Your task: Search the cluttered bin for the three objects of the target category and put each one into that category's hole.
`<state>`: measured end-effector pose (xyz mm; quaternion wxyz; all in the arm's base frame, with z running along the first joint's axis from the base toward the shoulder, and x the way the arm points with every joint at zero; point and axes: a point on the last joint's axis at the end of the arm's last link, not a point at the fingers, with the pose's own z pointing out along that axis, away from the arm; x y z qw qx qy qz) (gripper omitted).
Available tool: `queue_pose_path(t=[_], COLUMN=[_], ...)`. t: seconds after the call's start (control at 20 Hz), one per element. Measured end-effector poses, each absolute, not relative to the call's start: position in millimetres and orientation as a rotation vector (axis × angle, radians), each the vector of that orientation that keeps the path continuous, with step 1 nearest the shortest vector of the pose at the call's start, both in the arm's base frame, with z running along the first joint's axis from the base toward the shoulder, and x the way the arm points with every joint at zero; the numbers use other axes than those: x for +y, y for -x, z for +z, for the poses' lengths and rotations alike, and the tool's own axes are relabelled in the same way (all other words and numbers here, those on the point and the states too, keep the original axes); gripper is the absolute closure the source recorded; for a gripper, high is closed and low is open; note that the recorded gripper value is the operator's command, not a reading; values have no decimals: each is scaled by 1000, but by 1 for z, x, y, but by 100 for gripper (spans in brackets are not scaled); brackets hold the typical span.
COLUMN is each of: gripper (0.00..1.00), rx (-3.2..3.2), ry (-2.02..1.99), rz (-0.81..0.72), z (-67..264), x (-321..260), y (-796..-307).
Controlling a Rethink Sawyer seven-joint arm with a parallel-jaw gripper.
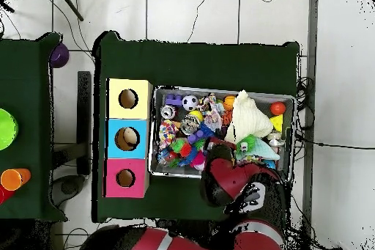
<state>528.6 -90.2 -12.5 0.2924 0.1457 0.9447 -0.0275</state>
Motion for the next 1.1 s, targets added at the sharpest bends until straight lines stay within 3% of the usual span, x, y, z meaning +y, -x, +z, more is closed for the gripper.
queue_pose_path(t=[0.45, 1.1], gripper=[100, 100], rx=[2500, 2328], ry=[-376, -259], rz=[-62, -61], z=[-10, 47], x=[-99, -60], y=[-527, -562])
